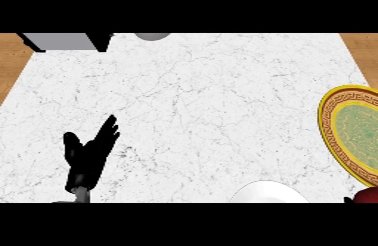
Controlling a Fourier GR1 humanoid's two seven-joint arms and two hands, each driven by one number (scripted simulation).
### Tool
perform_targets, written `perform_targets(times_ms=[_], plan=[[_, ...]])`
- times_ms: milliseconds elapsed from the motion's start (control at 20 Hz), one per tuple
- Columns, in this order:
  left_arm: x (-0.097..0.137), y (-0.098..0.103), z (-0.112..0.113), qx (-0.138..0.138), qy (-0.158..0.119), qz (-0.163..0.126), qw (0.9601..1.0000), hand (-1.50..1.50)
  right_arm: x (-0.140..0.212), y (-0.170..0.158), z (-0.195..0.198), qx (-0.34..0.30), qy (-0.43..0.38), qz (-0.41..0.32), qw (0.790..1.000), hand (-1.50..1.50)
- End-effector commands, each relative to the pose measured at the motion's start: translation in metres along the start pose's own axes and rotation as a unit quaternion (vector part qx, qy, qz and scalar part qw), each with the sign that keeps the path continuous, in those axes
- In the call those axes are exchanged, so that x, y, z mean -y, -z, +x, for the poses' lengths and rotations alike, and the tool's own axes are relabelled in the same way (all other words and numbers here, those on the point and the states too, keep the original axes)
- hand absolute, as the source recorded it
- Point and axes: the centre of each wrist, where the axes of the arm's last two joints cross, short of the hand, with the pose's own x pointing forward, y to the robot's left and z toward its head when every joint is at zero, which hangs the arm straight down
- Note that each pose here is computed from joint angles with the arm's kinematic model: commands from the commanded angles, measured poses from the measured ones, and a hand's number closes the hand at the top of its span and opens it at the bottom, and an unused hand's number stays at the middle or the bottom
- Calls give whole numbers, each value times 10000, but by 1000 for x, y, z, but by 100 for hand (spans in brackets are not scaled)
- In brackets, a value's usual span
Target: Pick the tomato from the plate and place it in the plate
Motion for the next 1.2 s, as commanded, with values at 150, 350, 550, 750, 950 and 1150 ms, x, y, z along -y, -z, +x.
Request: perform_targets(times_ms=[150,350,550,750,950,1150], plan=[[-12,-1,4,24,53,-214,9998,0,29,80,-72,-192,-95,-840,9962,150],[10,17,19,16,0,-144,9999,0,44,125,-100,-130,-50,-921,9956,150],[-4,10,13,47,37,-198,9998,0,20,144,-131,-101,-50,-853,9963,150],[11,16,13,7,-35,-201,9998,0,26,160,-151,-198,-35,-725,9972,150],[16,13,5,88,83,-365,9993,0,38,159,-157,-1196,-1292,147,9843,-150],[18,16,8,74,95,-406,9991,0,24,164,-164,-1297,-1019,882,9823,-150]])
